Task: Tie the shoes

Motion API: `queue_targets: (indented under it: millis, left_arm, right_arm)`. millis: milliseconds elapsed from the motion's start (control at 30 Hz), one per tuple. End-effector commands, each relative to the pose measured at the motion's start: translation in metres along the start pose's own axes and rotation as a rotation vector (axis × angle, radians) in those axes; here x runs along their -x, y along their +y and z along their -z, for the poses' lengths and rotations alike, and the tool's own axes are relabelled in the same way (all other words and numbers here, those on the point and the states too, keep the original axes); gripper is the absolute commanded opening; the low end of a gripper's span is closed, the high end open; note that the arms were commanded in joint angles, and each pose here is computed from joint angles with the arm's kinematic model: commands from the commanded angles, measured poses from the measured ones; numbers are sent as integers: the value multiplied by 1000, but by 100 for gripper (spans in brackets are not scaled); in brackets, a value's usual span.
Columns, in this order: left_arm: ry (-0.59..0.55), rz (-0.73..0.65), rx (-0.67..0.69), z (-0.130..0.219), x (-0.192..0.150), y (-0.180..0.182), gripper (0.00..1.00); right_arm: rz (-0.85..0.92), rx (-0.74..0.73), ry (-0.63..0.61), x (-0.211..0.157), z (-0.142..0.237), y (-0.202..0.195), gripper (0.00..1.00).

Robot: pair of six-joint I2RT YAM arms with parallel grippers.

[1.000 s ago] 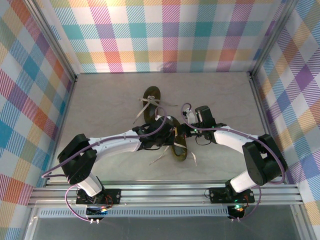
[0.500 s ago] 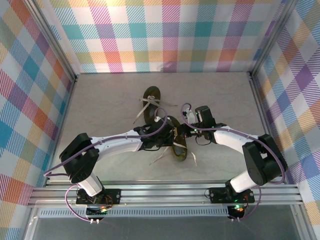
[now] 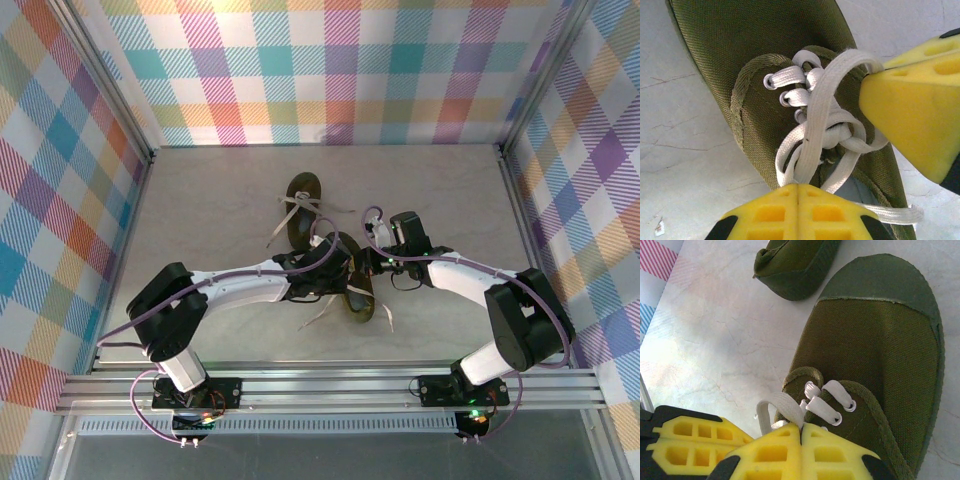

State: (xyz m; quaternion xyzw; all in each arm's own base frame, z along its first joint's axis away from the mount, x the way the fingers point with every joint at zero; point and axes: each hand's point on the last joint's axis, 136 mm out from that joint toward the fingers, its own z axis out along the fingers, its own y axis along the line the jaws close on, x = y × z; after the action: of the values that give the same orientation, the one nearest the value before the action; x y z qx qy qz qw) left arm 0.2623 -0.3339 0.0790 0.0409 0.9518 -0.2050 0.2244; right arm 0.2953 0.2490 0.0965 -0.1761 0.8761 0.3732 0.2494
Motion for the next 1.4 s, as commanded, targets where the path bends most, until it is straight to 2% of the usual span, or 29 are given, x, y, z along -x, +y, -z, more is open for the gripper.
queue_targets:
  millis: [0,200,367,433,533,600,767,1067,1367]
  left_arm:
    - [-2,14,14,-1,4,-4,4]
    - [-11,9,85,5,5,10,18]
    - [-64,-7,89,21,13,14,27]
    - [-77,-16,94,26,15,16,35]
    - [-67,-21,87,25,13,14,41]
    - [-56,-18,77,21,11,13,42]
    - [-33,-14,65,13,6,10,40]
    - [5,-7,46,4,-2,7,31]
    - [-19,-9,38,13,3,7,4]
  right_arm:
    - [28,29,-12,2,0,7,0]
    - [31,31,-12,2,0,7,0]
    - [30,32,-9,2,0,7,0]
    - [32,35,-10,2,0,8,0]
    - [30,37,-8,2,-1,7,0]
    - [29,37,-8,2,-1,8,0]
    - [32,34,-11,2,0,8,0]
    - [31,31,-10,1,0,7,0]
    - [34,21,-13,1,0,6,0]
